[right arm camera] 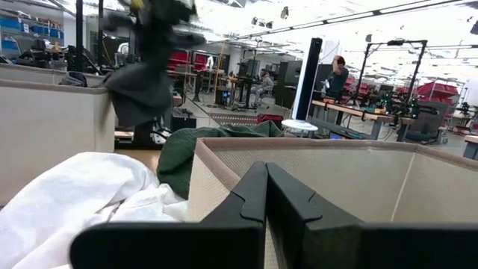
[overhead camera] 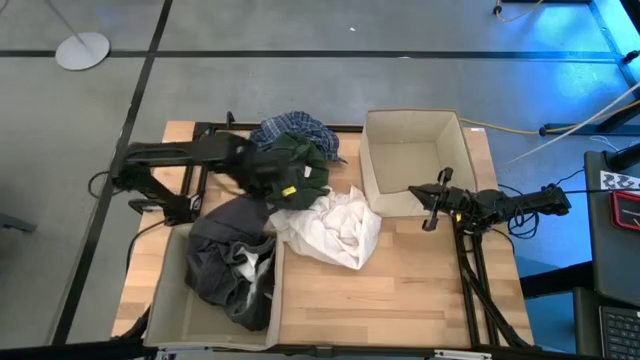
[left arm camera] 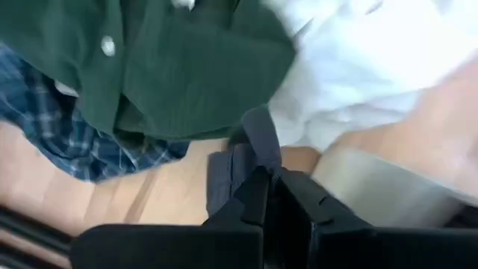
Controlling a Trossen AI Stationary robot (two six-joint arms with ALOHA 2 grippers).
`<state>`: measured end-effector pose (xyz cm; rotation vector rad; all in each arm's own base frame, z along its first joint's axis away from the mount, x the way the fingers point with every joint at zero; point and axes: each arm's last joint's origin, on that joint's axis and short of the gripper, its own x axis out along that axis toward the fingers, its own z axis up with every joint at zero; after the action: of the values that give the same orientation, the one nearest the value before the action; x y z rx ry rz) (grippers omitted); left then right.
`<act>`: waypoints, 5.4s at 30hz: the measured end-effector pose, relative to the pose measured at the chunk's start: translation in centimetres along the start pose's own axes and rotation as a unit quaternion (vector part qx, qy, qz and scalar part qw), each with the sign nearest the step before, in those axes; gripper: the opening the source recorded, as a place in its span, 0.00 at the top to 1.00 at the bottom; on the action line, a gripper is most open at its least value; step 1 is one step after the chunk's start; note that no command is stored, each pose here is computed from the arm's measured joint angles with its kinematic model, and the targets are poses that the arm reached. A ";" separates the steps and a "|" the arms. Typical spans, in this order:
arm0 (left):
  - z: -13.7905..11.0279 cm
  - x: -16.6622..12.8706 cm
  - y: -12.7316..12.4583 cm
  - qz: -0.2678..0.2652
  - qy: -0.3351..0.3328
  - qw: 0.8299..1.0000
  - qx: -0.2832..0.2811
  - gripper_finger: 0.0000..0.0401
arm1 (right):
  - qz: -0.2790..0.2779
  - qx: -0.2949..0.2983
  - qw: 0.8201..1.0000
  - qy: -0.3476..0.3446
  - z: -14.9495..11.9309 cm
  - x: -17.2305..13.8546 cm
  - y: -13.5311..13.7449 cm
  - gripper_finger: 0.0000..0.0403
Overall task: Sort clothes
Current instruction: Put the gray pants into the left brown laundry organizer, then put the green polo shirt into the left brown laundry organizer
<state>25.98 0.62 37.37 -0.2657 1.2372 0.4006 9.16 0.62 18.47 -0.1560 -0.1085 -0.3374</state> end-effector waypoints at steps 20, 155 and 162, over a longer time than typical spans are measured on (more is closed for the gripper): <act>-11.4 -8.3 -8.2 -0.157 -0.110 0.974 -0.124 0.98 | -0.008 -0.008 1.000 0.004 0.0 0.0 0.0 0.97; 7.1 12.4 6.1 0.131 -0.008 0.991 0.005 0.55 | -0.016 -0.014 1.000 0.006 -0.2 0.0 0.0 0.97; 6.2 13.8 5.9 0.090 0.017 0.996 -0.004 0.55 | -0.015 -0.014 1.000 0.006 -0.2 0.0 0.0 0.97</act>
<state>32.49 10.58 26.34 -0.1676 1.2986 0.5586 9.19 0.54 18.28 -0.1806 -0.0943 -0.3703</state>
